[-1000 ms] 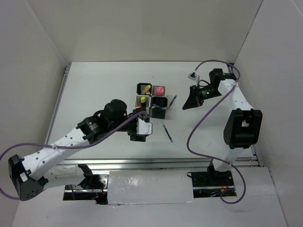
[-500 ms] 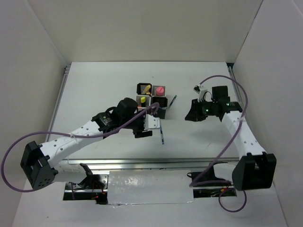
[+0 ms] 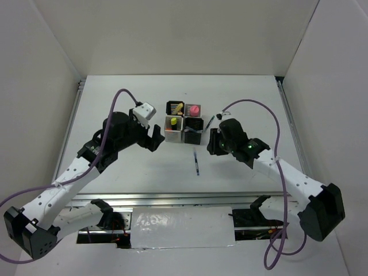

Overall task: Sort the stationery into containers
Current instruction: Pick up the pen from the center of the board.

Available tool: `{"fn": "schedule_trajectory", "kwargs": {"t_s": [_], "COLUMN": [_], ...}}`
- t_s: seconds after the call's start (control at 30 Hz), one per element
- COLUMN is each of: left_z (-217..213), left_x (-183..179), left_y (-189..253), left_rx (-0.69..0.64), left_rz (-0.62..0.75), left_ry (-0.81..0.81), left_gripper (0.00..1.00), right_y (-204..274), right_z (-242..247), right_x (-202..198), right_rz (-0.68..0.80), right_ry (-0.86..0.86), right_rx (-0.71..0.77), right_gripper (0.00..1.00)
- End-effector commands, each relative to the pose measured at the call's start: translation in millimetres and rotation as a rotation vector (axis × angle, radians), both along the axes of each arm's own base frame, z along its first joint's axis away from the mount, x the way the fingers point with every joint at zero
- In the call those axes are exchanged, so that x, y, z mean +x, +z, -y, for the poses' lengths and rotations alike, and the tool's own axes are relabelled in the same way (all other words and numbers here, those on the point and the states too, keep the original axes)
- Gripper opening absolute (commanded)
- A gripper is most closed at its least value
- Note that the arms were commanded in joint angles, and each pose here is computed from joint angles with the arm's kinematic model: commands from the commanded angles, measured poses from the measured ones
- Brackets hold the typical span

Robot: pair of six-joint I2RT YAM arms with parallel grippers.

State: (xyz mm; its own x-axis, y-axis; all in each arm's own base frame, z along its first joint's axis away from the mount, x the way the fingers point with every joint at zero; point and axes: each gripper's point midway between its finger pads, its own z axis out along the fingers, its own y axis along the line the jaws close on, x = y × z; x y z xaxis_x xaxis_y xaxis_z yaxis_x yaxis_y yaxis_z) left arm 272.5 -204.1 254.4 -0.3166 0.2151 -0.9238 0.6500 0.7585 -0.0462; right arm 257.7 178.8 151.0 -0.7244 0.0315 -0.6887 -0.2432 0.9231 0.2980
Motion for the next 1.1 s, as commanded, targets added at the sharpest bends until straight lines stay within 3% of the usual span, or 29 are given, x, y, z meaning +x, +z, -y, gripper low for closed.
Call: {"fn": "schedule_trajectory", "kwargs": {"t_s": [0.0,0.13,0.33,0.5,1.07], "left_z": [-18.6,-33.4,-44.3,-43.7,-42.3], "left_x": [1.2,1.1,7.6,10.1,12.4], "left_y": [-4.8,-9.7,-1.0,9.6,35.1], "left_rx": [-0.071,-0.090,-0.121,-0.149,-0.217], "left_rz": [-0.068,-0.095,-0.100,-0.087,-0.049], "left_ry": [0.101,0.146,0.186,0.178,0.138], "left_gripper": [0.92,0.92,0.92,0.93,0.93], "right_y": [7.5,2.7,-36.6,-72.7,-123.4], "right_z": [-10.6,-49.8,-75.6,-80.2,-73.3], "right_x": [26.0,12.9,15.1,10.1,4.7], "right_rz": [0.098,0.174,0.032,-0.069,-0.177], "right_ry": [-0.132,-0.069,-0.095,-0.096,-0.111], "right_rx": [-0.025,-0.095,-0.190,-0.248,-0.348], "right_gripper": [0.40,0.41,0.35,0.33,0.34]}}
